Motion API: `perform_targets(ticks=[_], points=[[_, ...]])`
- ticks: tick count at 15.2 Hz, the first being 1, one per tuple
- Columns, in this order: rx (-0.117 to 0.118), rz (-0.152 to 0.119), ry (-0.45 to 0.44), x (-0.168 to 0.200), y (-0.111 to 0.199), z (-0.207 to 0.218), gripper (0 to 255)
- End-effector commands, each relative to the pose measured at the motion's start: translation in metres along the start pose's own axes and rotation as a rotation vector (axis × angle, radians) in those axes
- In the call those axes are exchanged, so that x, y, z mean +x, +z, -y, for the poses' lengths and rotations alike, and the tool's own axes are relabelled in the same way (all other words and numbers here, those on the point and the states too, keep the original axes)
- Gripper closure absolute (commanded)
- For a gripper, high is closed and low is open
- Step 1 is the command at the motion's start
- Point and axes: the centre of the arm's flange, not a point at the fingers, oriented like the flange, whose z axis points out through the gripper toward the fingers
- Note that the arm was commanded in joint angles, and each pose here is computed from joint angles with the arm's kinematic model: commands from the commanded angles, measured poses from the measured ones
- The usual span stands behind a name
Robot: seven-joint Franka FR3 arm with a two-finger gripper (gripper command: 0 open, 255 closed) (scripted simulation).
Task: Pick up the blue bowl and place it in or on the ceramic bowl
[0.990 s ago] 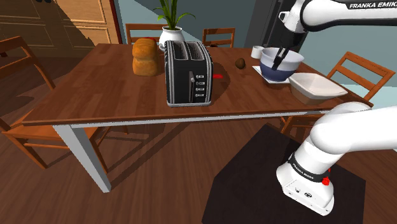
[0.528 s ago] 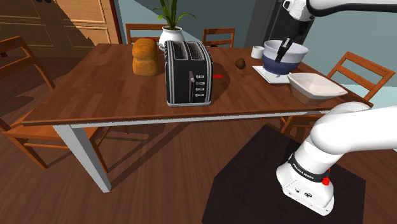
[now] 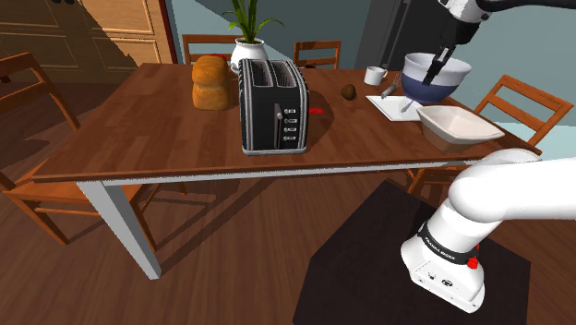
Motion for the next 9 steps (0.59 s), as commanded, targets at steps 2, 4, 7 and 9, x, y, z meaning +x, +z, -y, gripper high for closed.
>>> perform_targets(ticks=[2,4,7,9], points=[[-0.001,0.000,-0.001,-0.031,-0.005,-0.022,255],[-0.001,0.000,-0.001,-0.052,-0.007,-0.038,255],[-0.001,0.000,-0.001,-0.084,-0.010,-0.062,255],[-0.001,0.000,-0.001,-0.104,-0.013,-0.078,255]])
